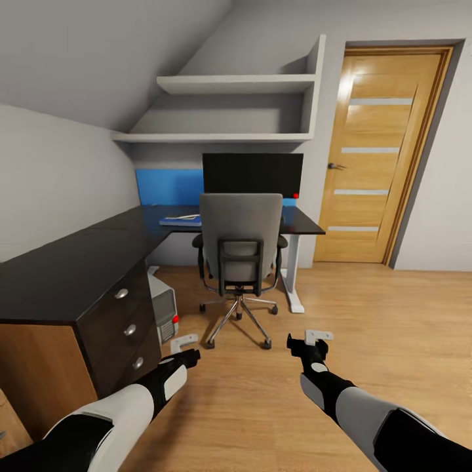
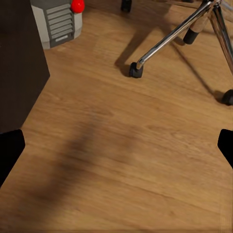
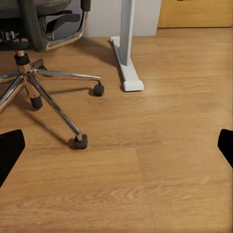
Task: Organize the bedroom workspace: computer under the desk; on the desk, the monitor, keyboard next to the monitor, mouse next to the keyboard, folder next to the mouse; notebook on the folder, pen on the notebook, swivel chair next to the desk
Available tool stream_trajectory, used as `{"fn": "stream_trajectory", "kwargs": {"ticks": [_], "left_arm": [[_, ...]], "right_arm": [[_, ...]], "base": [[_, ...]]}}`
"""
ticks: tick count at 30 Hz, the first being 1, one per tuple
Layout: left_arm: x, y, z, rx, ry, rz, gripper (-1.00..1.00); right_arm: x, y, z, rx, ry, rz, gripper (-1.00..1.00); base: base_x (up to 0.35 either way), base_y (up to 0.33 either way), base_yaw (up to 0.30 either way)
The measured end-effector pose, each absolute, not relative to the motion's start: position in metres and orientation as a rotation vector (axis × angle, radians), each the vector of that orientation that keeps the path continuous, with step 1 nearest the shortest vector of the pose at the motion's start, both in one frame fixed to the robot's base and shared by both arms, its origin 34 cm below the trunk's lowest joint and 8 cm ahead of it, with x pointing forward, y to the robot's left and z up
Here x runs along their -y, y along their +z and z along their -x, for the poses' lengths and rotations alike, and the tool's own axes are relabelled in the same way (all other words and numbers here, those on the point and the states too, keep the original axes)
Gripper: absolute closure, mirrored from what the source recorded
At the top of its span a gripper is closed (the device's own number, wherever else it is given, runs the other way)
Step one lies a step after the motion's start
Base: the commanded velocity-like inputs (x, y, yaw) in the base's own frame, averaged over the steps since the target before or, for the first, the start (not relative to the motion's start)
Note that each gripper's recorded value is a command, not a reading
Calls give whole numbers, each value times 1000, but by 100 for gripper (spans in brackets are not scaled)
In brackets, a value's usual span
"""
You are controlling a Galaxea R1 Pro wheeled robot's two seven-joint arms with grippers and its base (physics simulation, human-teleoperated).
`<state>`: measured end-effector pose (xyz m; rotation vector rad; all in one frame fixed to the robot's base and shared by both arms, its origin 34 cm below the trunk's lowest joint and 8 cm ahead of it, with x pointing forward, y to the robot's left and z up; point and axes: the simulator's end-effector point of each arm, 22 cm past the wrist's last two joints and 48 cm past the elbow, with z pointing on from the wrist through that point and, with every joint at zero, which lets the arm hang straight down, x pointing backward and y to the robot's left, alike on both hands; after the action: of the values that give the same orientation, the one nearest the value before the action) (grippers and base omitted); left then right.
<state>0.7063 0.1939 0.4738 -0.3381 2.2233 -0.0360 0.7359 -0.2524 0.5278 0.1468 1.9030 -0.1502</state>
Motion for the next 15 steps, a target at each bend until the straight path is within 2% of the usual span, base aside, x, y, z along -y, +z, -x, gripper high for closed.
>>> {"fn": "stream_trajectory", "kwargs": {"ticks": [15], "left_arm": [[-193, 507, -714, -2224, -35, 337, -100]], "right_arm": [[243, 561, -744, -1904, -139, -136, -100]], "base": [[-7, 0, 0]]}}
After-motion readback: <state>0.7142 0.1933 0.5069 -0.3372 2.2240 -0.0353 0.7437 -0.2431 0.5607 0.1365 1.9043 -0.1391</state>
